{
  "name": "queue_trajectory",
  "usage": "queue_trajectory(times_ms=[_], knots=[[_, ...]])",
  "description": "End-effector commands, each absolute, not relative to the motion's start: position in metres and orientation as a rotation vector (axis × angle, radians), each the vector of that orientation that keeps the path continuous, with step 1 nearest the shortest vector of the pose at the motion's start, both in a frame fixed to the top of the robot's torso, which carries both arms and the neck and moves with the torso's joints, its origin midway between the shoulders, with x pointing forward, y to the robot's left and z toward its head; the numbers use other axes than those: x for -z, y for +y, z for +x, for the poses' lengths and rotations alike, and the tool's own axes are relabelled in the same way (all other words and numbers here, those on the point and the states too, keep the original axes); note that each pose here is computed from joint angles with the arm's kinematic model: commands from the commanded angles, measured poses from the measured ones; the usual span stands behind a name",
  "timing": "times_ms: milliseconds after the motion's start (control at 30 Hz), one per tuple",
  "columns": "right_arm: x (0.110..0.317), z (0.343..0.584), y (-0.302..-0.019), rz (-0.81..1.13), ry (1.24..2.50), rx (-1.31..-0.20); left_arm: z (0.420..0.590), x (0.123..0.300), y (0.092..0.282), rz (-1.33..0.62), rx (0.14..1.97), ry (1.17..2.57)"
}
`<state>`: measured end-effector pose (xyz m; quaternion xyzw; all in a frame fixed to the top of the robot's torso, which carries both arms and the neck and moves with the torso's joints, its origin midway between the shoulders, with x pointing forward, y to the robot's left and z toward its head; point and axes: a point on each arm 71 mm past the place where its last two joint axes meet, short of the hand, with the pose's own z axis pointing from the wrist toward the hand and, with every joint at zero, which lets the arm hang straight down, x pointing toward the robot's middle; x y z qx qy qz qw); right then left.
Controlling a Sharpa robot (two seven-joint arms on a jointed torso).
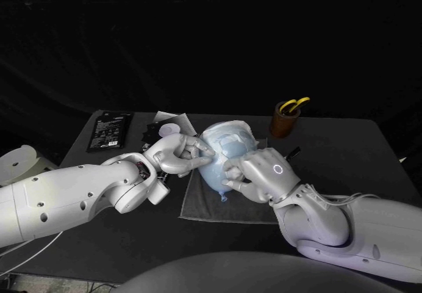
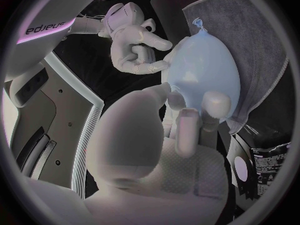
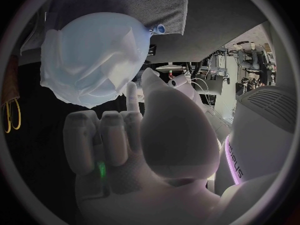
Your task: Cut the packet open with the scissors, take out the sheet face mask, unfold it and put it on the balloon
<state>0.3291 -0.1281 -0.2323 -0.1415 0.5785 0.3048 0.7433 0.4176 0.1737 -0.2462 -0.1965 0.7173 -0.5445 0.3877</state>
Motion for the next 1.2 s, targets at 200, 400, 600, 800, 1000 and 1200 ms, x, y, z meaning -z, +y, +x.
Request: queue_trajectory(times_ms=[200,400,600,800,1000,1200], knots=[[0.233,0.333,-0.133,-0.298,1.267,-0.626,0.419,0.247,0.171,-0.531,1.387,1.816],[0.236,0.337,-0.135,-0.304,1.277,-0.603,0.42,0.247,0.171,-0.539,1.387,1.813],[0.24,0.341,-0.133,-0.321,1.294,-0.58,0.42,0.247,0.169,-0.54,1.394,1.812],[0.242,0.343,-0.132,-0.335,1.308,-0.565,0.42,0.247,0.168,-0.54,1.396,1.813],[0.243,0.344,-0.133,-0.337,1.31,-0.56,0.42,0.247,0.169,-0.542,1.395,1.813],[0.241,0.343,-0.132,-0.332,1.3,-0.574,0.421,0.247,0.169,-0.542,1.395,1.814]])
